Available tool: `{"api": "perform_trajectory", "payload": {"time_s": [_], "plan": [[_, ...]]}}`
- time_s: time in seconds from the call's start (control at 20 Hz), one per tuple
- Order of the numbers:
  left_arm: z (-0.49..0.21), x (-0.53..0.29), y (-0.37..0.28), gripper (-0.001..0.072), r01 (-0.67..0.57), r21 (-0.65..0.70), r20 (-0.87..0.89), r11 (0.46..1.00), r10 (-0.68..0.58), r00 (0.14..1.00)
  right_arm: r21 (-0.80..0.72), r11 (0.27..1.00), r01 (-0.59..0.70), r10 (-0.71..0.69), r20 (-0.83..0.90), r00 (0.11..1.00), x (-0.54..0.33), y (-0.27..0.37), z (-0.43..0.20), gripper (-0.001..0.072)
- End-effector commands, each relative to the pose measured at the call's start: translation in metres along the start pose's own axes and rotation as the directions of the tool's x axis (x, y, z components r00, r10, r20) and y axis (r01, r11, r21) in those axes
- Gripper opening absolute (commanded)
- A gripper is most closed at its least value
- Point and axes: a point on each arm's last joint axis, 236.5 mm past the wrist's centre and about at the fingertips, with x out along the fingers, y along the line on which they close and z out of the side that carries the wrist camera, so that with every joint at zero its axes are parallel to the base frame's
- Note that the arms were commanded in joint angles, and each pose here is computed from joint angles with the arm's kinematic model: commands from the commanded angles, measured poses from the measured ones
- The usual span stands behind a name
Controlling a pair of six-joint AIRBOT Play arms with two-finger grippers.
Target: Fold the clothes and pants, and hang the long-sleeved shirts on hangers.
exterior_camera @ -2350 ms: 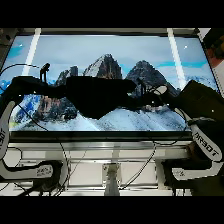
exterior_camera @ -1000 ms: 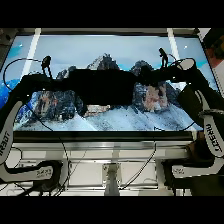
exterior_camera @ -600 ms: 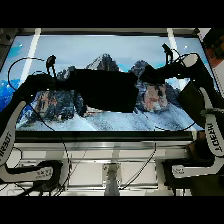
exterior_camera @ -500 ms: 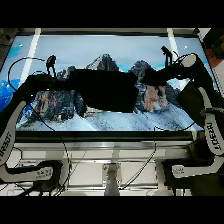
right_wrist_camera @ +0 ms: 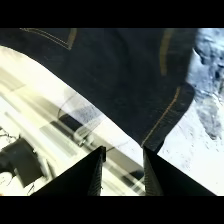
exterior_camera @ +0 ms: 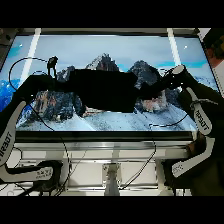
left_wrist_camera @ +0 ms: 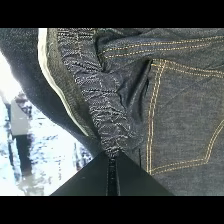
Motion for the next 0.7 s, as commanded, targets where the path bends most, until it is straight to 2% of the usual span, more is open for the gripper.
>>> {"api": "perform_trajectory", "payload": {"time_s": [0.0, 0.05, 0.4, 0.65], "plan": [[-0.005, 0.0, -0.001, 0.0023, 0.002, 0.006, -0.019, 1.0, -0.002, 1.0, 0.041, 0.998, -0.056, 0.059, -0.073, 0.996, 0.013, -0.01, -0.009, 0.0289], [-0.004, 0.0, -0.001, 0.0023, 0.002, 0.007, -0.019, 1.0, -0.002, 1.0, 0.045, 0.997, -0.058, 0.062, -0.093, 0.994, 0.015, -0.011, -0.013, 0.0308], [-0.002, -0.003, 0.008, 0.0022, -0.008, -0.009, -0.01, 1.0, 0.008, 1.0, 0.138, 0.989, -0.061, 0.087, -0.189, 0.978, 0.037, -0.029, -0.046, 0.031], [-0.002, -0.003, 0.008, 0.0023, -0.008, -0.009, -0.01, 1.0, 0.008, 1.0, 0.139, 0.989, -0.055, 0.079, -0.176, 0.981, 0.041, -0.03, -0.043, 0.0309]]}}
